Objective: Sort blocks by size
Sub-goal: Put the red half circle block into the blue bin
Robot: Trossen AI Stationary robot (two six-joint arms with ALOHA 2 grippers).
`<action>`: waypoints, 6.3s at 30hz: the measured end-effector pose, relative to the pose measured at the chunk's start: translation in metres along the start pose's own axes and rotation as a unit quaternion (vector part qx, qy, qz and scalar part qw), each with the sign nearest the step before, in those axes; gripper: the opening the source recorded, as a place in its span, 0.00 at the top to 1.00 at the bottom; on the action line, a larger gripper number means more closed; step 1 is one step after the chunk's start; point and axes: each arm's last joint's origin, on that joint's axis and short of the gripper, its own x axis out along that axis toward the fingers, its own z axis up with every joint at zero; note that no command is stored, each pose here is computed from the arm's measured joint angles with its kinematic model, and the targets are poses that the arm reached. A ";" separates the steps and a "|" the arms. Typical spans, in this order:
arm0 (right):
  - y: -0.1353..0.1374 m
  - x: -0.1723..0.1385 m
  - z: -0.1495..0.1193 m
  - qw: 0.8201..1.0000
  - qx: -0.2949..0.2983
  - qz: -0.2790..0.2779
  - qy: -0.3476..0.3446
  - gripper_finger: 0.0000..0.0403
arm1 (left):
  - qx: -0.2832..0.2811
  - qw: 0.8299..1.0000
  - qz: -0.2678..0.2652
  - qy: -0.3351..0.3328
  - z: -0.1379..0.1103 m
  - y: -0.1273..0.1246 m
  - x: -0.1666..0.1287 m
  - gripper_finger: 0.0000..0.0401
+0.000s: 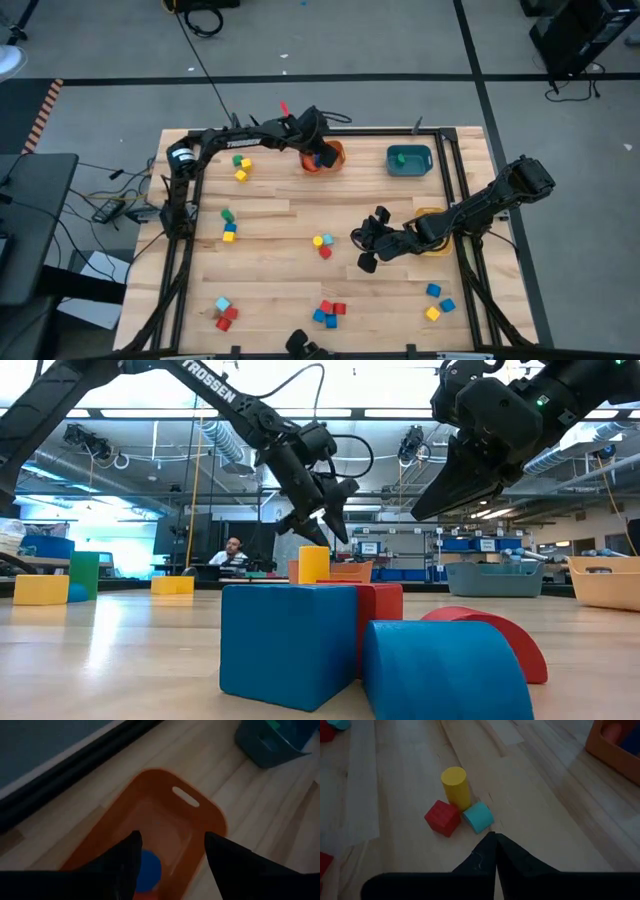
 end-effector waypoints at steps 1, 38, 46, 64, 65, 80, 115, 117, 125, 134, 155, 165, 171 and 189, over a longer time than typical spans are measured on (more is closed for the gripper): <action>0.000 0.000 0.000 1.000 0.000 0.000 0.000 0.95 | 0.006 1.000 0.001 0.004 0.002 -0.001 -0.002 0.44; 0.002 0.000 0.004 0.999 0.033 0.011 -0.018 0.93 | 0.163 0.967 -0.029 -0.193 -0.183 -0.037 -0.128 0.44; 0.004 0.001 0.007 0.998 0.058 0.019 -0.035 0.89 | 0.197 0.955 -0.052 -0.216 -0.227 -0.041 -0.149 0.44; 0.022 -0.009 0.038 0.994 0.064 0.056 -0.074 0.60 | 0.236 0.918 -0.143 -0.283 -0.284 -0.029 -0.146 0.44; 0.024 -0.011 0.042 0.994 0.061 0.057 -0.074 0.59 | 0.232 0.919 -0.145 -0.285 -0.285 -0.028 -0.146 0.44; 0.051 -0.035 0.033 0.994 0.037 0.099 -0.011 0.59 | 0.227 0.921 -0.146 -0.279 -0.288 -0.025 -0.144 0.44; 0.186 0.030 -0.003 0.962 -0.120 0.073 0.235 0.46 | 0.268 0.901 -0.219 -0.261 -0.313 -0.043 -0.159 0.46; 0.186 0.032 -0.005 0.962 -0.115 0.070 0.237 0.44 | 0.269 0.901 -0.220 -0.261 -0.314 -0.043 -0.159 0.47; 0.185 0.042 -0.017 0.958 -0.121 0.057 0.253 0.41 | 0.270 0.901 -0.218 -0.260 -0.314 -0.043 -0.159 0.47; 0.181 0.046 -0.020 0.958 -0.115 0.052 0.257 0.53 | 0.269 0.902 -0.218 -0.260 -0.314 -0.043 -0.159 0.47; 0.144 0.010 0.003 0.958 -0.100 -0.087 0.254 0.64 | 0.246 0.905 -0.242 -0.248 -0.314 -0.044 -0.159 0.47; 0.064 -0.046 0.055 0.951 -0.086 -0.227 0.193 0.64 | 0.247 0.904 -0.248 -0.245 -0.315 -0.044 -0.160 0.47; -0.017 -0.061 0.059 0.940 -0.005 -0.280 0.197 0.64 | 0.247 0.904 -0.248 -0.245 -0.315 -0.044 -0.160 0.47; -0.206 -0.051 0.031 0.878 0.307 -0.350 0.113 0.64 | 0.252 0.903 -0.245 -0.247 -0.315 -0.044 -0.159 0.47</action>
